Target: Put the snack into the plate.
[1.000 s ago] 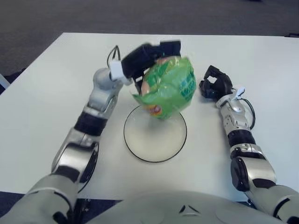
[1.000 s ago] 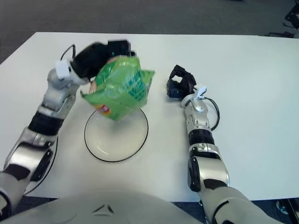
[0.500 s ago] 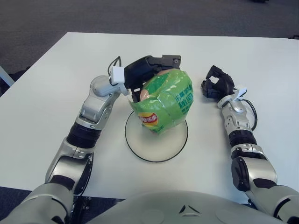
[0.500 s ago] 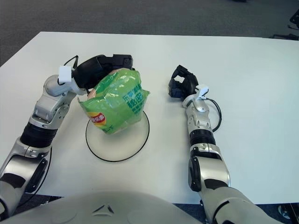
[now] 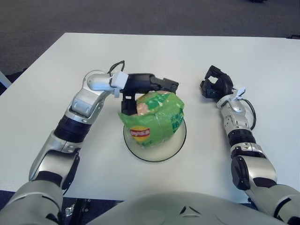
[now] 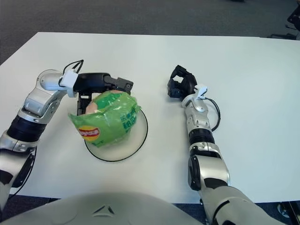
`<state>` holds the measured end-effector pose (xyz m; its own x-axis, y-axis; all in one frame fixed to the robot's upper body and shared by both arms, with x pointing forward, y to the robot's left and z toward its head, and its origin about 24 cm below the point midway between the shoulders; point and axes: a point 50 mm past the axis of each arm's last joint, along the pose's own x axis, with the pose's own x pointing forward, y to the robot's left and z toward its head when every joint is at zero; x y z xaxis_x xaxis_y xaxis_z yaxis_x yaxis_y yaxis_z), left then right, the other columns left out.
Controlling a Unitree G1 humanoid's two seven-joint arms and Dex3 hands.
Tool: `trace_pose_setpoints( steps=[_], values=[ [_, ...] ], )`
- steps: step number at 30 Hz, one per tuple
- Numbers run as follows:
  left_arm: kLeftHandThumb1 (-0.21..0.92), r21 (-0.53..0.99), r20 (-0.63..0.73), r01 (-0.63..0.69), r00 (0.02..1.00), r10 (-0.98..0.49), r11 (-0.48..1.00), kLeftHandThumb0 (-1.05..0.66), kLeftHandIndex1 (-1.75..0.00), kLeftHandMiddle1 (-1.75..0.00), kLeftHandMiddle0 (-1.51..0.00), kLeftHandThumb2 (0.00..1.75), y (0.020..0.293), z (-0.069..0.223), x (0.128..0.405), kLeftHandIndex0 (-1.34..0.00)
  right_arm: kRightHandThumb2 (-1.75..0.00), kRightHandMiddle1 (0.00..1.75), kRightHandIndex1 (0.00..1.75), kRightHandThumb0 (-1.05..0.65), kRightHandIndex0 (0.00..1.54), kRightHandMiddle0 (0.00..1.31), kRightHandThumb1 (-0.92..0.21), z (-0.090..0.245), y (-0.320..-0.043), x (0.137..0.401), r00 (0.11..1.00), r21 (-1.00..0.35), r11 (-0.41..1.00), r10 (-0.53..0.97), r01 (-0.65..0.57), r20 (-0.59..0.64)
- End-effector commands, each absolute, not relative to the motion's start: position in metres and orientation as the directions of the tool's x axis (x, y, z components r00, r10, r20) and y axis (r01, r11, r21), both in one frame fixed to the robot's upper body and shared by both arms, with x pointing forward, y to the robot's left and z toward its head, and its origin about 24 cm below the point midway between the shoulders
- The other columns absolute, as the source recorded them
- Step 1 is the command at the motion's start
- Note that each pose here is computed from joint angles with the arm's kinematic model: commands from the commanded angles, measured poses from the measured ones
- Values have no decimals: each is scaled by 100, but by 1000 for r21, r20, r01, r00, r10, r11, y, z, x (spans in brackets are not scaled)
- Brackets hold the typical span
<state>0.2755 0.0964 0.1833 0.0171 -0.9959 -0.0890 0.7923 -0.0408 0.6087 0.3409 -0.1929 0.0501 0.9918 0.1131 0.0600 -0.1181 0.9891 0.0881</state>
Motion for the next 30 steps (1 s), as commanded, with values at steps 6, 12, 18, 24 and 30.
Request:
trace_pose_setpoints(
  steps=[6,12,18,24,30],
  values=[
    [19,652,-239,736,-27,-971,-181,-50,-96,-48,0,108,97,170,282,0,-150,175,175,-54,140,74,-17,2,-195,317,980,152,979,154,-134,-128],
    [29,682,-262,699,-42,-964,-216,-61,-73,-16,0,96,94,166,279,0,-143,175,175,-52,139,69,-23,5,-198,317,978,133,979,169,-153,-123],
    [28,768,-331,568,-45,-942,-297,-61,-48,-3,0,95,94,165,277,0,-142,175,175,-51,138,68,-24,6,-197,317,979,121,982,160,-144,-129],
    [34,861,-351,379,-39,-936,-338,-64,-18,0,0,91,94,167,276,0,-143,175,175,-52,136,69,-23,7,-197,316,978,123,982,158,-141,-134],
    [49,910,-339,243,-31,-940,-336,-79,-2,0,0,74,94,169,277,0,-143,175,175,-52,137,69,-22,8,-197,316,980,109,984,154,-141,-125]
  ],
)
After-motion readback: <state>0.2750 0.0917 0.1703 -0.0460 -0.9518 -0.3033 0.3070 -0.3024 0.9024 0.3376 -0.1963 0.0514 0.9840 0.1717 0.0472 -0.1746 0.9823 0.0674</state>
